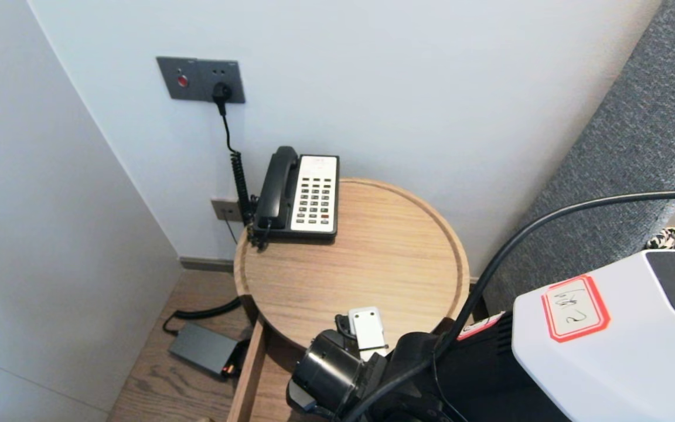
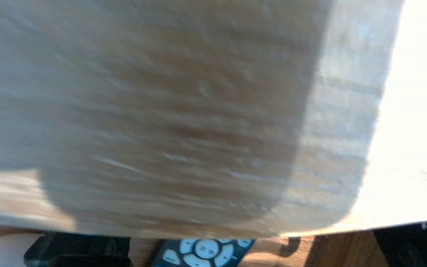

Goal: Take the remote control out of the drawer one by one and place them on the table

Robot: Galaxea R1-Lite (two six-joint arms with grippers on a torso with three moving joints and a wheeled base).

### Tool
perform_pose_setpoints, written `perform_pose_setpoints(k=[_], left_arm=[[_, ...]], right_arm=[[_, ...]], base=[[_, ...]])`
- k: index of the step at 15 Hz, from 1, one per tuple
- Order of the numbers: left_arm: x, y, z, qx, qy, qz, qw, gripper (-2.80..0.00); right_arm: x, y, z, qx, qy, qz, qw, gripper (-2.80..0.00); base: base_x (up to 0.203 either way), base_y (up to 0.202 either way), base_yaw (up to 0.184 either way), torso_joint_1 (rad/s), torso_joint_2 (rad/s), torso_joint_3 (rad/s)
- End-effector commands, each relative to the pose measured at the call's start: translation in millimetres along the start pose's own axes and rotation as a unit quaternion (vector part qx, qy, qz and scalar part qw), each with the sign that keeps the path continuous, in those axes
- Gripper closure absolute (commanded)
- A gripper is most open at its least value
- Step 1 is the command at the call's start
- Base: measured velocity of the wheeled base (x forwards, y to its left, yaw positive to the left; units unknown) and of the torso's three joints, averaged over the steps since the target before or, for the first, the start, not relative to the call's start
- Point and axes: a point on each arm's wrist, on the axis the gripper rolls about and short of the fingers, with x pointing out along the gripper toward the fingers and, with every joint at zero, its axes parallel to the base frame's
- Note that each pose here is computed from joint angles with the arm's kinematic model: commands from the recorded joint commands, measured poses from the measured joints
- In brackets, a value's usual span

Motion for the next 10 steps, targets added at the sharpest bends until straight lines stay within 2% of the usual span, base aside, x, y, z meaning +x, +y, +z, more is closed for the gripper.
perform_pose_setpoints(k=[1, 10], left_arm=[[1, 0.0, -3, 0.0, 0.004, 0.0, 1.0, 0.0], [1, 0.0, -3, 0.0, 0.004, 0.0, 1.0, 0.0]], right_arm=[[1, -2, -2, -0.001, 0.002, -0.005, 1.0, -2.8], [3, 2, 7, 0.011, -0.007, -0.001, 1.0, -2.8]], base=[[0.0, 0.0, 0.0, 0.0, 0.0, 0.0], [0.0, 0.0, 0.0, 0.0, 0.0, 0.0]])
